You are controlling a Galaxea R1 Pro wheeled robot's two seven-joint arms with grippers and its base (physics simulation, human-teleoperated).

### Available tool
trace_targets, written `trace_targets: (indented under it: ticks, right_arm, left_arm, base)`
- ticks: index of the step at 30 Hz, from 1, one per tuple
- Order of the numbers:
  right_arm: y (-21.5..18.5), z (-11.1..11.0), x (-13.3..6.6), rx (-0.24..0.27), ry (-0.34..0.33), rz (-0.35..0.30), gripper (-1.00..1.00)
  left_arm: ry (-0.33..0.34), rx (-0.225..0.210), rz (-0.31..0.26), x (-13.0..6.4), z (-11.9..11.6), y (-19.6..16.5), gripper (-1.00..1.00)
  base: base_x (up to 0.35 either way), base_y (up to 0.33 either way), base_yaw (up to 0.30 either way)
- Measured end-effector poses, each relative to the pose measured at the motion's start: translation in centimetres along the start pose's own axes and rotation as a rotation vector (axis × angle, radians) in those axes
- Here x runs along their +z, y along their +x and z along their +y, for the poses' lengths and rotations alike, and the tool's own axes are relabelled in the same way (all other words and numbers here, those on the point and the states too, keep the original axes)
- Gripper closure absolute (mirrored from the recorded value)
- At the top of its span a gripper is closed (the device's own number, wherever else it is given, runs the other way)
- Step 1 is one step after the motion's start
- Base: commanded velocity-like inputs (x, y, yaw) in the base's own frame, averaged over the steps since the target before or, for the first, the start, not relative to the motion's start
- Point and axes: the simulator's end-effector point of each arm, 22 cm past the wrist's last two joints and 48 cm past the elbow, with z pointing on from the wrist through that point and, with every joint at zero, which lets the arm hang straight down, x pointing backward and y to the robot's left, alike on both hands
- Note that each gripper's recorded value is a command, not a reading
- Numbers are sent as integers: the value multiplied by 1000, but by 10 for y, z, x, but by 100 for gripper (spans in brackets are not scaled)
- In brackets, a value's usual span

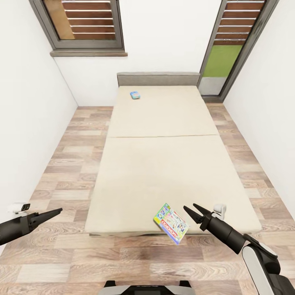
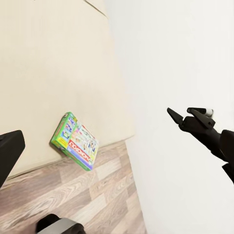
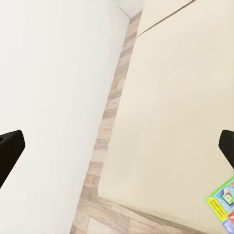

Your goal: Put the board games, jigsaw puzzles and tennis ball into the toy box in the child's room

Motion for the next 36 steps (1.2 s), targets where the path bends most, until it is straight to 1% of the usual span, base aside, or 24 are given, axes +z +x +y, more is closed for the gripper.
trace_targets:
  ticks: [27, 36]
  right_arm:
    - [-17, 15, -4, -31, -19, -30, -100]
    - [-21, 21, -4, -40, -28, -37, -100]
  left_arm:
    - [15, 36, -19, -5, -17, -10, -100]
    - [20, 48, -26, -7, -23, -13, -100]
  base:
    - [0, 0, 0]
    - [0, 0, 45]
